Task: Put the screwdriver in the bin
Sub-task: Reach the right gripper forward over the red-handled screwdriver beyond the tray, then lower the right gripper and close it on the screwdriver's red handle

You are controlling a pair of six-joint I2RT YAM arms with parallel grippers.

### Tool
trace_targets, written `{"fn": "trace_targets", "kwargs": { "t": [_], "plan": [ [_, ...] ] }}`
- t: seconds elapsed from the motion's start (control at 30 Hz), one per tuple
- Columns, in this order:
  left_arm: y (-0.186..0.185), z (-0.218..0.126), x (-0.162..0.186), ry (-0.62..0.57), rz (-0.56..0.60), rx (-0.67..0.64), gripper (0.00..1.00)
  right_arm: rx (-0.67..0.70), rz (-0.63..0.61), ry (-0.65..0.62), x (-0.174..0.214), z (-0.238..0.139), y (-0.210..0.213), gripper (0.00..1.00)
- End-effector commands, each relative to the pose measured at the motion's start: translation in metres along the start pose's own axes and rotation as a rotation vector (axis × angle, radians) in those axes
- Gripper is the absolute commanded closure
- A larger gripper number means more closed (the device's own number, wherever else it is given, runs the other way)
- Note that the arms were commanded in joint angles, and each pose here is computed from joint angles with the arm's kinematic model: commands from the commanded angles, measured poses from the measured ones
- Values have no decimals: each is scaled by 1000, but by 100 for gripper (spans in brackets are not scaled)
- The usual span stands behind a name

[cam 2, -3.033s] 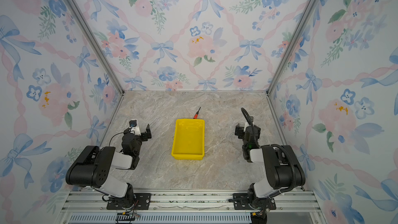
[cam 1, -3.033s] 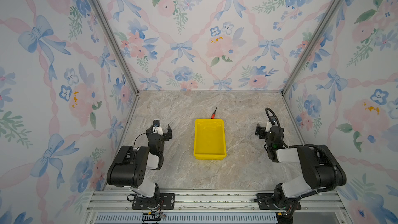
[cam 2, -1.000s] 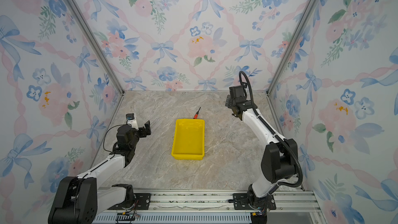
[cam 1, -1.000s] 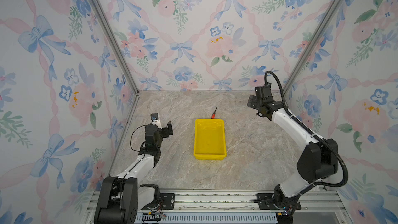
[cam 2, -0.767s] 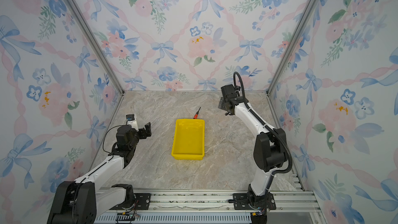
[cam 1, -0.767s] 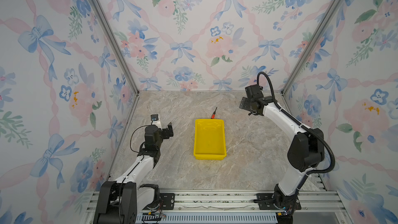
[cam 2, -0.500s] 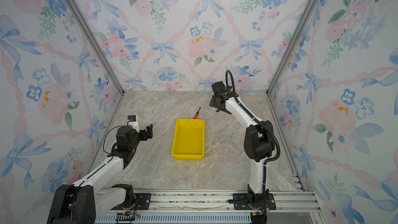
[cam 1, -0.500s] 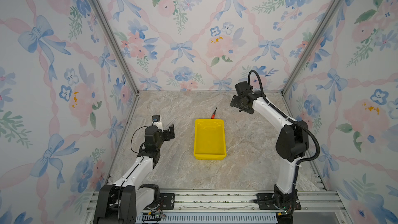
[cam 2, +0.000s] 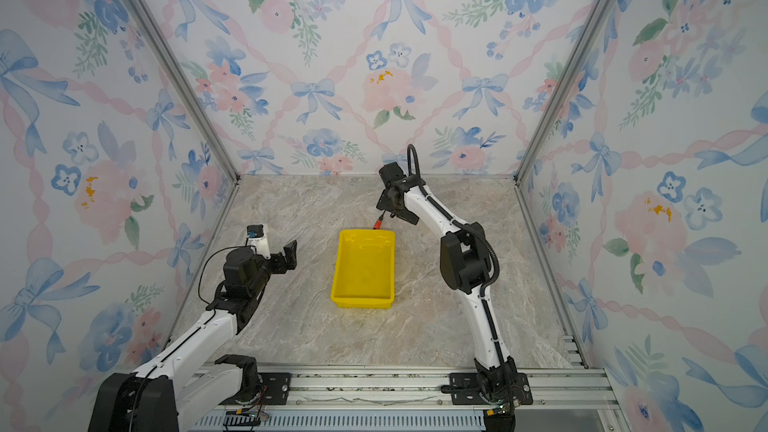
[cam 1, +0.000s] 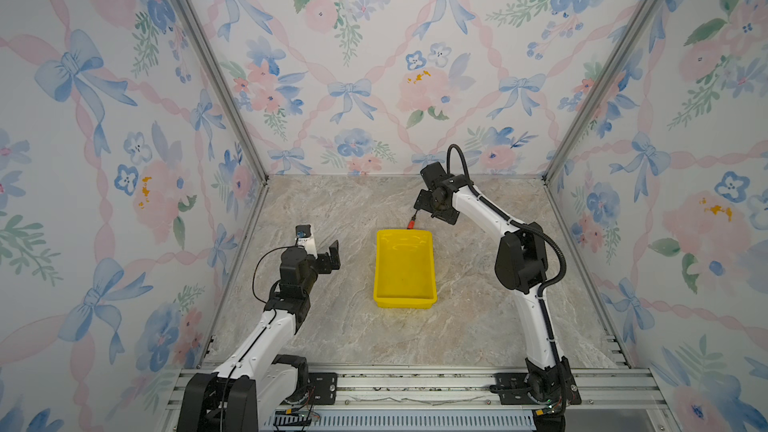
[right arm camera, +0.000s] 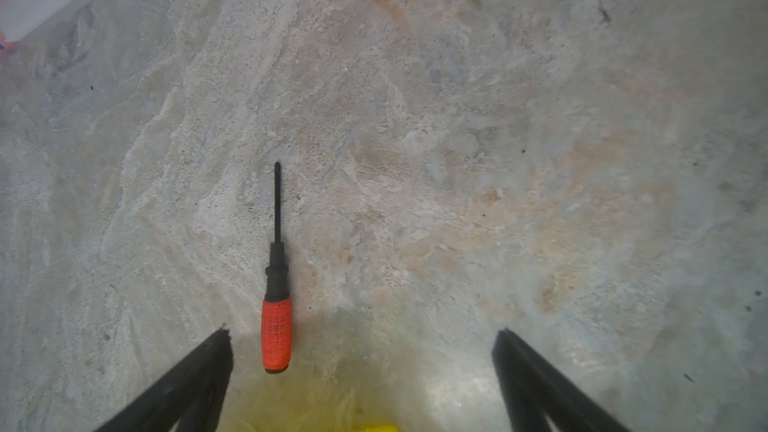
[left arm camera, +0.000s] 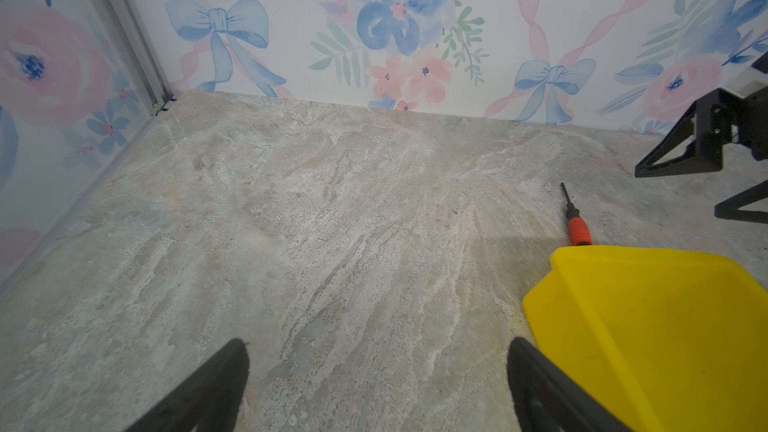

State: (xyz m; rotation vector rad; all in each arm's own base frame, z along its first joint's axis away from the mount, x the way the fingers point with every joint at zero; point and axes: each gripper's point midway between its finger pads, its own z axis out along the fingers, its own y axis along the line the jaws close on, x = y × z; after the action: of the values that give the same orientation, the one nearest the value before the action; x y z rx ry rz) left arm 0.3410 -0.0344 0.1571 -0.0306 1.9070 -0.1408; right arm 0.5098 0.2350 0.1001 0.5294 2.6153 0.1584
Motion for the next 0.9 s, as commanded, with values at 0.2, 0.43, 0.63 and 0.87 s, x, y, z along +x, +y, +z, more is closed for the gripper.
{"fn": "trace_targets", "kwargs": {
  "t": [0.2, 0.43, 0.63, 0.87],
  "plan": [
    [2, 0, 6, 11, -14, -17, 3, -38, 17, 72, 19, 29, 25, 4],
    [3, 2, 7, 11, 4, -26, 2, -88, -39, 78, 27, 46, 46, 10],
    [8, 4, 8, 17, 17, -48, 2, -46, -73, 112, 40, 62, 43, 22],
    [10, 4, 9, 17, 15, -61, 2, 28, -130, 143, 51, 77, 26, 35]
  ]
}}
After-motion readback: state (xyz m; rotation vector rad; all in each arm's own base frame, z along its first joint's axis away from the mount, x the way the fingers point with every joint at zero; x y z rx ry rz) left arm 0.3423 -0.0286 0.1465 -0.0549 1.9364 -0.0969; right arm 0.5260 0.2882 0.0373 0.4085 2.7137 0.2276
